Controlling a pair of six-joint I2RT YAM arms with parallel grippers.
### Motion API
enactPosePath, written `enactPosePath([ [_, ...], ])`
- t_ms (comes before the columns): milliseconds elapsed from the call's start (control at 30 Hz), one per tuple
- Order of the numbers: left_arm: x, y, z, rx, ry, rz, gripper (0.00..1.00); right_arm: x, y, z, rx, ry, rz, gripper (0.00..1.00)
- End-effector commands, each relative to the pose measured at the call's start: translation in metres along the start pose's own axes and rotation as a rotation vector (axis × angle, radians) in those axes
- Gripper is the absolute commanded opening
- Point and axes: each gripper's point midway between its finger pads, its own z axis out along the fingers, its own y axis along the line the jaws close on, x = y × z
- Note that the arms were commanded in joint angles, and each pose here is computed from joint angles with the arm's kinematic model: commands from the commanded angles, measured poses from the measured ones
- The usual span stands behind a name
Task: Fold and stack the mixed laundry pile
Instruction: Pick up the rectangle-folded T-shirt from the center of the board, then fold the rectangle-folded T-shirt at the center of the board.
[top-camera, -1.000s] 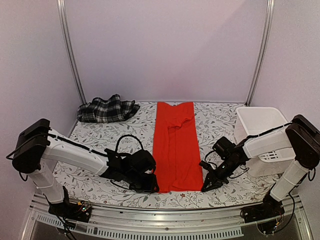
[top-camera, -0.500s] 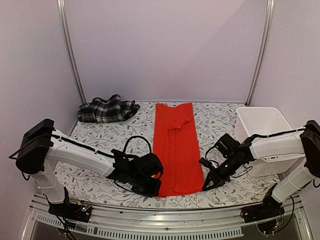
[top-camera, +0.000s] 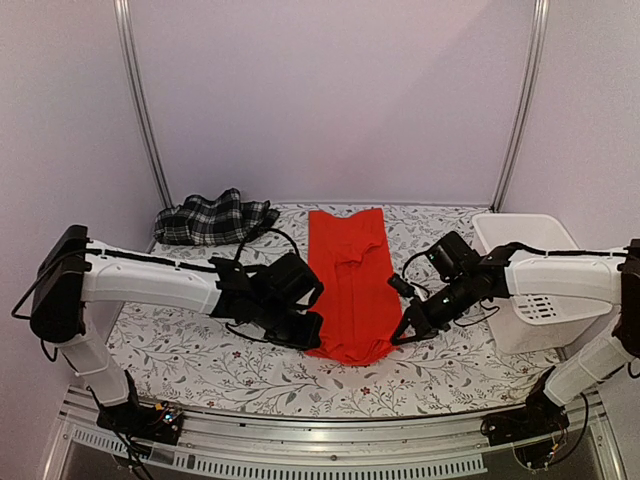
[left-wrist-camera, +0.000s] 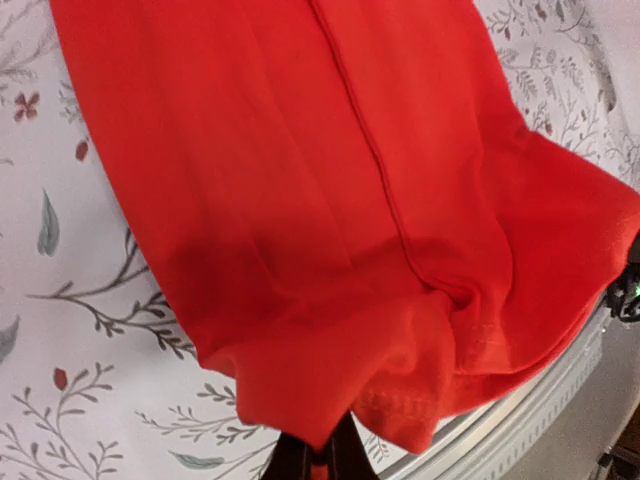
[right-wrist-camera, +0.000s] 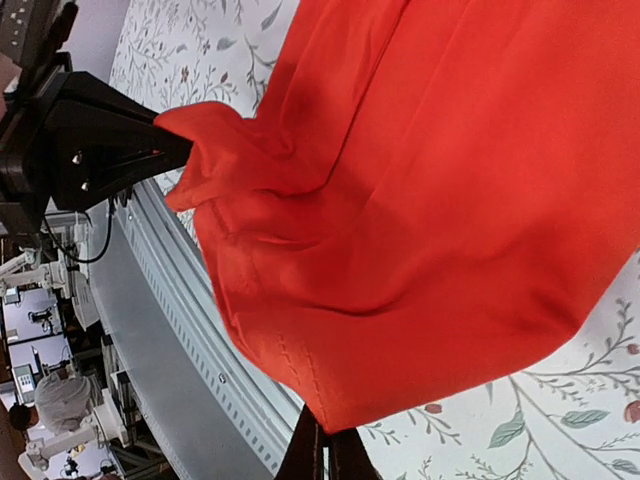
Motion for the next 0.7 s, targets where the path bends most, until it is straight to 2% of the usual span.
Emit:
enactPosePath([
  [0, -0.045, 0.007, -0.007, -0.007, -0.065, 0.042, 0.0, -0.049, -0.022, -0.014, 0.077, -0.111, -0.004, 0.0],
  [367, -0.163, 0.062, -0.002, -0.06, -0.189, 0.004, 0.0, -0.151, -0.073, -0.038, 0.149, -0.263, 0.037, 0.0],
  [667, -0.219, 0.084, 0.029, -0.034, -0.219, -0.007, 0.0, -0.206, -0.109, -0.035, 0.157, -0.292, 0.043, 0.0],
])
